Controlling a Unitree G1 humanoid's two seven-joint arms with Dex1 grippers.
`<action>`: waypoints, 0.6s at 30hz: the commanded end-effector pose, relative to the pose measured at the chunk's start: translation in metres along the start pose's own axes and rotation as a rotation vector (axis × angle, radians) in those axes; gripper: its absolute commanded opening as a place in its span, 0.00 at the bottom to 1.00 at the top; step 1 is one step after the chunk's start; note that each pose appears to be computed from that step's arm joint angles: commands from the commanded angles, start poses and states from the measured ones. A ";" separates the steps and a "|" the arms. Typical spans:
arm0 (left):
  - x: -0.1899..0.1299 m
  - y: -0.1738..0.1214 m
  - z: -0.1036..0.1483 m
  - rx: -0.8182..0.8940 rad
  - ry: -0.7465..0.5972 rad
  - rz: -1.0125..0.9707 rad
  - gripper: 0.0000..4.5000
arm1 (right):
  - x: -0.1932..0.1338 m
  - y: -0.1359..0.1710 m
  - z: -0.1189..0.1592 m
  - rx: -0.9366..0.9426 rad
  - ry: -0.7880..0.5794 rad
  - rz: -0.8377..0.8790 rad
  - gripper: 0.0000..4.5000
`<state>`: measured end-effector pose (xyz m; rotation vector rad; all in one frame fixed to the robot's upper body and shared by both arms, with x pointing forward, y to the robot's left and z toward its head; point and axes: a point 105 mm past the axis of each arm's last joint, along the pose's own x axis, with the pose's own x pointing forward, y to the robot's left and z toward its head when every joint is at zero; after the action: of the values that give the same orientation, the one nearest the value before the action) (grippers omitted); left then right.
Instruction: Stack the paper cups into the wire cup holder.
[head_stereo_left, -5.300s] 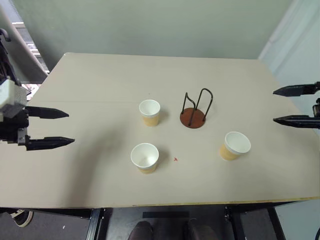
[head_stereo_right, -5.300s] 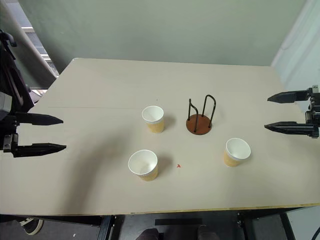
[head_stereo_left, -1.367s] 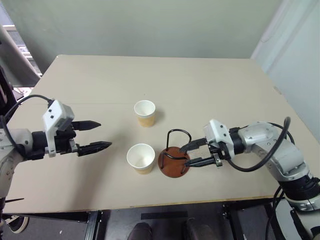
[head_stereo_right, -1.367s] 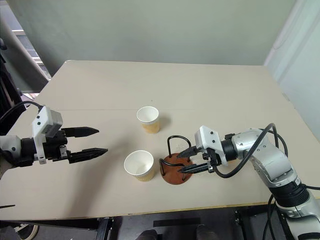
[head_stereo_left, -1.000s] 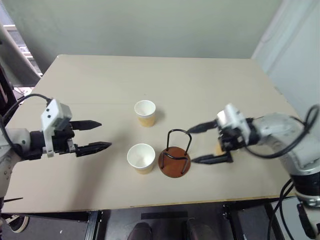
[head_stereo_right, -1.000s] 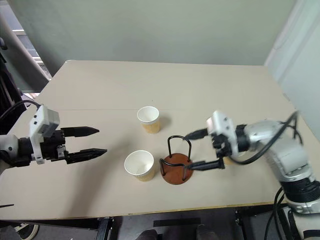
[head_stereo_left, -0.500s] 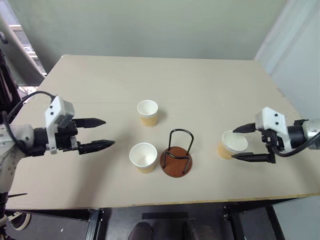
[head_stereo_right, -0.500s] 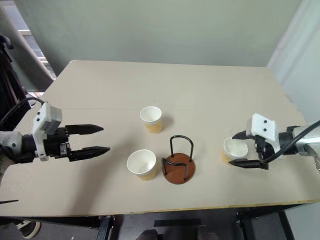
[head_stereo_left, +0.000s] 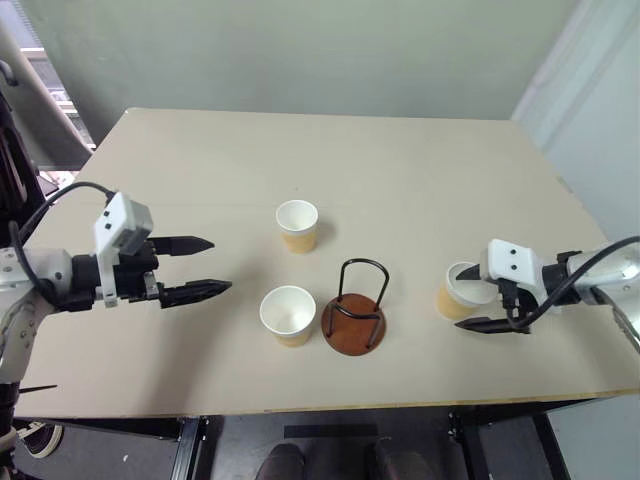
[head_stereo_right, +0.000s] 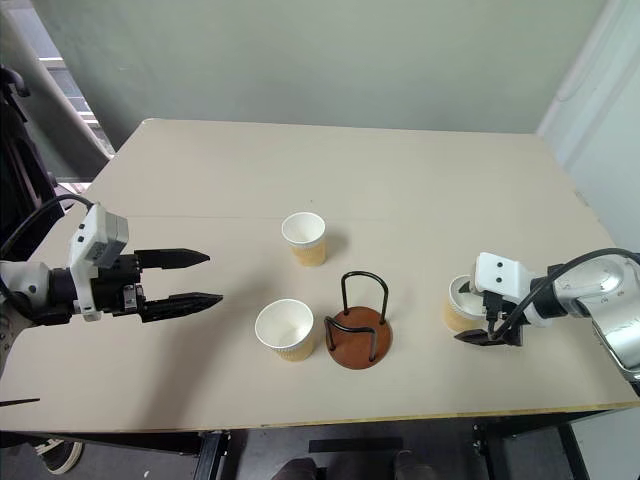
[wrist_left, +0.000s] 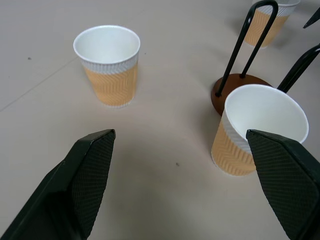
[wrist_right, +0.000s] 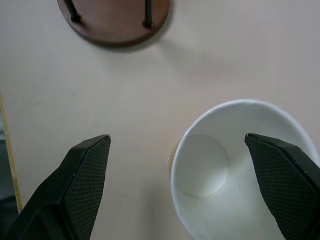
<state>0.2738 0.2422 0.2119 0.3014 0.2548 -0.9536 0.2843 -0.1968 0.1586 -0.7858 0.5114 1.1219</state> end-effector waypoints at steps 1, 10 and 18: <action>-0.006 -0.002 0.011 0.039 -0.024 0.017 1.00 | -0.004 -0.002 0.005 -0.044 0.003 -0.001 0.78; -0.005 -0.001 0.011 0.037 -0.024 0.022 1.00 | -0.006 -0.003 0.005 -0.047 -0.004 -0.005 0.07; -0.005 0.000 0.011 0.040 -0.023 0.024 1.00 | -0.018 -0.004 0.023 -0.047 -0.110 0.011 0.01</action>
<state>0.2737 0.2438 0.2096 0.2963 0.2605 -0.9361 0.2807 -0.1940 0.1605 -0.7657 0.4950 1.1770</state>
